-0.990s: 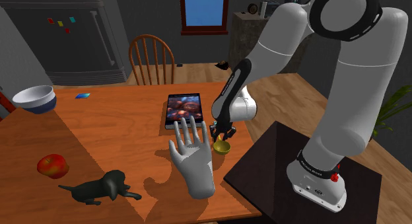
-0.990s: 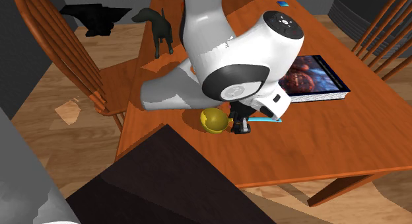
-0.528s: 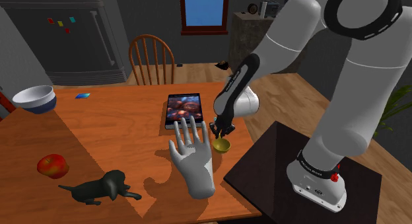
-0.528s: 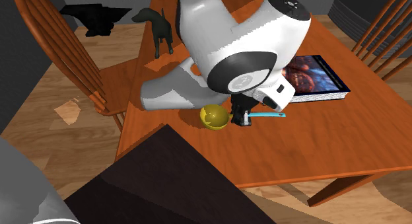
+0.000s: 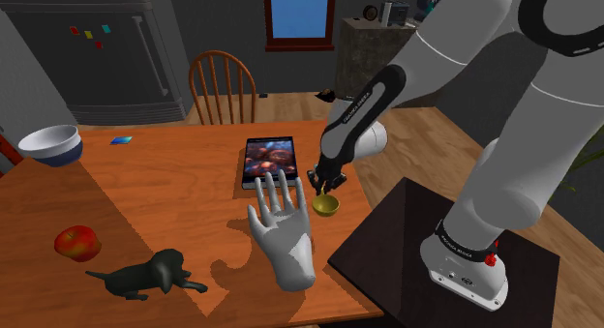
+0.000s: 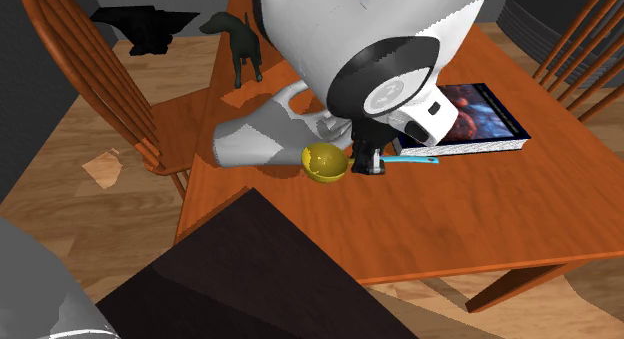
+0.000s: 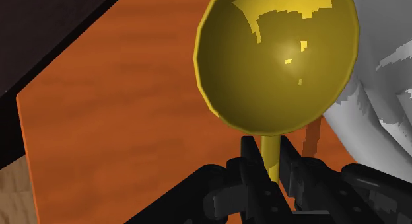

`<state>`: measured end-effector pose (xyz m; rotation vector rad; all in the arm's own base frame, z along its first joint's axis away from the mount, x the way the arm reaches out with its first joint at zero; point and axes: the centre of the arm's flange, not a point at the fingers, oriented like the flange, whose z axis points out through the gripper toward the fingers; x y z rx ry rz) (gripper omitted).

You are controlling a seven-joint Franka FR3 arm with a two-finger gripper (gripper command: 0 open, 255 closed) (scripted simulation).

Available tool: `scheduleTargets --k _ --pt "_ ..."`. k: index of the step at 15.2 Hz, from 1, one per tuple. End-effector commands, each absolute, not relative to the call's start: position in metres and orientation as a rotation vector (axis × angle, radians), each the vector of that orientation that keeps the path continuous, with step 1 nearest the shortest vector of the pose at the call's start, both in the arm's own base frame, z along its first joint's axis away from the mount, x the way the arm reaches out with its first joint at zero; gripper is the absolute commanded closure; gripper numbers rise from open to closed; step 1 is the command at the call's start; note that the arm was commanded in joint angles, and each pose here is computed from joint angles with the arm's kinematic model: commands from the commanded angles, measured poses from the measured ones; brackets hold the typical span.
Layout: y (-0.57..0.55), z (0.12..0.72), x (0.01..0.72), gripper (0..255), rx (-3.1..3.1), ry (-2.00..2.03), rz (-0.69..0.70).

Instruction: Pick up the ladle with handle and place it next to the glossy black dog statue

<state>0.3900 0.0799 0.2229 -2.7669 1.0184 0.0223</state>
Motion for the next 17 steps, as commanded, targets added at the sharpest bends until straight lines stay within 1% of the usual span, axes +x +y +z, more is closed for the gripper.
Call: scheduleTargets --k 1,17 --pt "0.079 0.235 0.389 255 -2.768 1.019 0.023" --pt "0.079 0.319 0.389 255 -2.768 1.019 0.023"
